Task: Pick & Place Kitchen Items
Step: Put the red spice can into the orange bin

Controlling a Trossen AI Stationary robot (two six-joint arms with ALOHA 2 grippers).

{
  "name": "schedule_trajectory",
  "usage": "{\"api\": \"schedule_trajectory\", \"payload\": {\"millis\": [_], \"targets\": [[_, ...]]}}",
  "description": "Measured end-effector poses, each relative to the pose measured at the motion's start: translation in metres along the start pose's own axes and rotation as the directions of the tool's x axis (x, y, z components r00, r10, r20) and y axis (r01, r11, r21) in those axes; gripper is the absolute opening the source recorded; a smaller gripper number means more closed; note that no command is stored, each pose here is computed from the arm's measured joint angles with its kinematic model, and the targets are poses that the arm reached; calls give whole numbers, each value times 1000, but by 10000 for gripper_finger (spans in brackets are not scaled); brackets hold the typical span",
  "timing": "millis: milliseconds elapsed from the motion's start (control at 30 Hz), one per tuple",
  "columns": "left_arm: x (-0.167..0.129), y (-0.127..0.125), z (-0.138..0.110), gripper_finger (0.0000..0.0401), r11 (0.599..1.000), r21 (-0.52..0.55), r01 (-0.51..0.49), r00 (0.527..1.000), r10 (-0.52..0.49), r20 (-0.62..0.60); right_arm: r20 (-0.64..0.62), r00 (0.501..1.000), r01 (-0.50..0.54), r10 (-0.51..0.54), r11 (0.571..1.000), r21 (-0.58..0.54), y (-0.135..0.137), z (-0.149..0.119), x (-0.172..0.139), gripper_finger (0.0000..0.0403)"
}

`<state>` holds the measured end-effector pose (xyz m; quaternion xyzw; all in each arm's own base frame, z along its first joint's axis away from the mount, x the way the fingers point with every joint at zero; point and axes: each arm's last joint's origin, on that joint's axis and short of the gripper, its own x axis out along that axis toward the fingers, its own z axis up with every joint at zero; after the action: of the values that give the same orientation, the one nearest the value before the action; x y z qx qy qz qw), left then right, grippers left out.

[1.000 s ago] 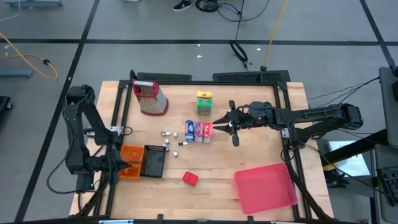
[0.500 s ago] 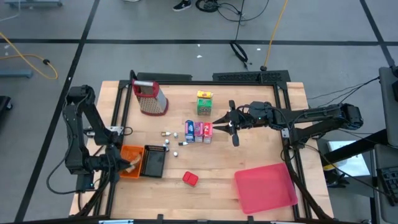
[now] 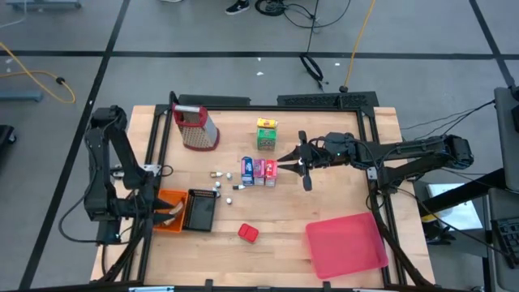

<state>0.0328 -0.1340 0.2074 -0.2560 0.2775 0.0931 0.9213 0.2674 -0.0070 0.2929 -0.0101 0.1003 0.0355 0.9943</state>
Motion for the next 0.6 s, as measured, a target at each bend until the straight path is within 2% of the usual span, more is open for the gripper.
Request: {"api": "schedule_trajectory", "payload": {"millis": [300, 600], "targets": [[35, -32, 21, 189, 982, 188, -5, 998, -8, 66, 0, 1000, 0, 0, 1000, 3, 0, 0, 0, 75], [83, -59, 53, 189, 915, 398, 69, 996, -85, 22, 0, 1000, 0, 0, 1000, 23, 0, 0, 0, 75]]}}
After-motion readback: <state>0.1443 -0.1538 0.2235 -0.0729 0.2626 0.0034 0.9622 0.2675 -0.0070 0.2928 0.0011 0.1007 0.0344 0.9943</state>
